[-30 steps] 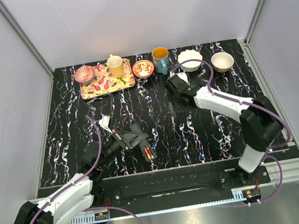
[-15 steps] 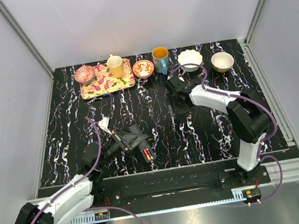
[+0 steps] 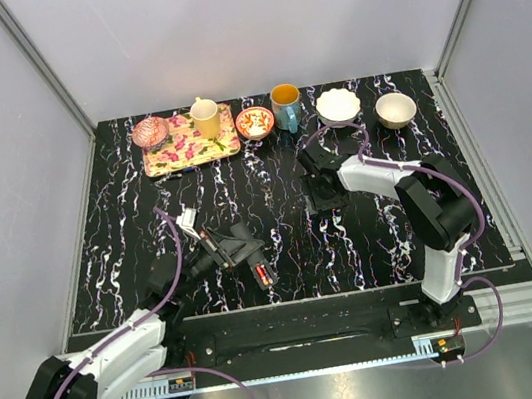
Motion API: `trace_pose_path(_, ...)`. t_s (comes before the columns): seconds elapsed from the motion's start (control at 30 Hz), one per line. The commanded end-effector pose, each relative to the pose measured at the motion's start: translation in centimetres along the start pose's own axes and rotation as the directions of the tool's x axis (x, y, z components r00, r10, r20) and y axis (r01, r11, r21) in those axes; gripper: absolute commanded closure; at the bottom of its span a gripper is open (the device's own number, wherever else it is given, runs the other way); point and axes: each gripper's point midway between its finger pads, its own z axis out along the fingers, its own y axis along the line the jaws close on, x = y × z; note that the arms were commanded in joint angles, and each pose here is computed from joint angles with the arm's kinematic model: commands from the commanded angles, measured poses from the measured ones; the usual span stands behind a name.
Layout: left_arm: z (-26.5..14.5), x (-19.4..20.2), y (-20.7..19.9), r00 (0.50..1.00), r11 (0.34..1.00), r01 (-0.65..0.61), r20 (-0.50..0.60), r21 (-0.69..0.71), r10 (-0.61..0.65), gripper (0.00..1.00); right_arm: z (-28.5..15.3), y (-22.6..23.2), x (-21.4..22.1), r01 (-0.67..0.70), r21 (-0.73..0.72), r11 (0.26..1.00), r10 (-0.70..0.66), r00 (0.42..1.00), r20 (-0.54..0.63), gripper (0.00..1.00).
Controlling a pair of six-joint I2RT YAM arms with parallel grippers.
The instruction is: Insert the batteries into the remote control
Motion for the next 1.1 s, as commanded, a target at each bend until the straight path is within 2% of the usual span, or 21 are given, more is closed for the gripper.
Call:
trace_pose_path(0.0,0.4,-0.8,-2.1,0.999,0.996,-0.045,0.016,0.070,0.044,1.00,0.9,-0.2,-0.2,0.004,-0.014,1.000,-0.004,1.000,0.009,0.34)
trace_pose_path(0.27,0.5,-0.8,-1.8,0.999,0.997,-0.041,0.014,0.065,0.040,1.00,1.5,-0.1,-0.2,0.003,-0.018,1.000,-0.003,1.000,0.002,0.37)
trace_pose_path(0.5,0.5,-0.7,-1.8,0.999,0.997,-0.040,0.014,0.066,0.039,1.00,1.7,-0.3,0.5,0.008,-0.013,1.000,-0.008,1.000,-0.021,0.50)
trace_pose_path(0.73,0.4,-0.7,-1.7,0.999,0.997,-0.040,0.014,0.065,0.039,1.00,2.2,-0.9,1.7,0.028,0.009,1.000,-0.027,0.998,-0.062,0.54)
trace_pose_path(0.87,0.5,-0.7,-1.7,0.999,0.997,-0.040,0.018,0.064,0.038,1.00,1.9,-1.0,1.6,0.023,0.011,1.000,-0.023,0.998,-0.060,0.76)
trace_pose_path(0.9,0.5,-0.8,-1.5,0.999,0.998,-0.039,0.020,0.058,0.037,1.00,1.6,-0.9,1.5,0.019,0.008,1.000,-0.019,0.998,-0.053,0.78)
trace_pose_path(1.07,1.4,-1.8,-1.6,0.998,0.998,-0.049,0.043,0.044,0.047,1.00,-3.6,-0.2,-0.5,-0.027,-0.059,0.998,0.029,0.999,0.033,0.97)
